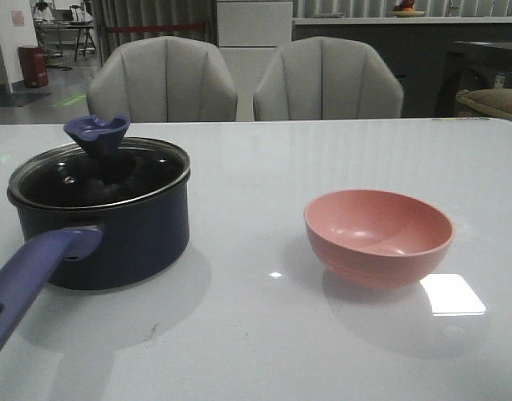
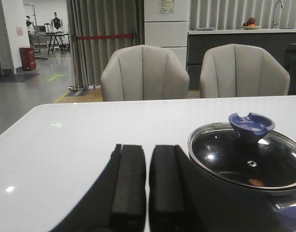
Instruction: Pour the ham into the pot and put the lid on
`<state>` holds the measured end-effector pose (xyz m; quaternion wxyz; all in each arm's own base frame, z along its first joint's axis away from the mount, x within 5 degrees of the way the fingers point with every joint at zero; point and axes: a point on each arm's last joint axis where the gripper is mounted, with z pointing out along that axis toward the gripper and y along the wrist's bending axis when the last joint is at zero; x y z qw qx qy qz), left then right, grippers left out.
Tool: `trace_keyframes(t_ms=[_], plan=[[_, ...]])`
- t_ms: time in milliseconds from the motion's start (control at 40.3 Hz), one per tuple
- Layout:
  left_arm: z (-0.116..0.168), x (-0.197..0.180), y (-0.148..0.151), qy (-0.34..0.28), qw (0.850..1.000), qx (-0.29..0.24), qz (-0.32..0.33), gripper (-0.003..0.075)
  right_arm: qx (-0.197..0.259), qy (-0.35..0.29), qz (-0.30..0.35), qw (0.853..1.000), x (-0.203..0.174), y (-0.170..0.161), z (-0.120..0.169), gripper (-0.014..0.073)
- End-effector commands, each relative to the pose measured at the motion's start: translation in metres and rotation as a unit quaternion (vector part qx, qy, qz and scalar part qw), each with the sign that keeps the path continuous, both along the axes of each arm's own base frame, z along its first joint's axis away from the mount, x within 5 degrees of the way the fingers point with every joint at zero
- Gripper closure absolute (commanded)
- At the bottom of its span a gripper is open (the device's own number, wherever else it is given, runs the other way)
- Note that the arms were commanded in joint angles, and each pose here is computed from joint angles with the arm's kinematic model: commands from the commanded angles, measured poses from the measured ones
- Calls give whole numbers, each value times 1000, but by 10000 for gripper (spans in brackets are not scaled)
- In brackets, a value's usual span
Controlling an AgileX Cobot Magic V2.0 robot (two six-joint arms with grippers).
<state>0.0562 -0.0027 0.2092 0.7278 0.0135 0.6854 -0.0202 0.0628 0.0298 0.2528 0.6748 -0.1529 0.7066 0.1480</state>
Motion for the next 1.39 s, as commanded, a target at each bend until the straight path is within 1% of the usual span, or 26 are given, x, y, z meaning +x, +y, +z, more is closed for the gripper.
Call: trace_keyframes(t_ms=[0,918,1042,1166,1240,1364], plan=[[2,-2,0,-45,999,-10,0,599,22,-43,-13,999,1,-2,16,452],[2,-2,0,-45,999,-10,0,600,19,-46,-15,999,1,-3,15,452],[2,-2,0,-45,999,-10,0,599,4,-75,-30,997,2,-5,10,452],[2,-2,0,-45,999,-10,0,600,-4,-82,-52,995,2,-8,-1,452],[2,-1,0,-44,999,-10,0,600,4,-82,-73,994,0,-12,-7,452],[2,-1,0,-44,999,-10,0,599,34,-81,-110,990,-4,-17,-17,452]])
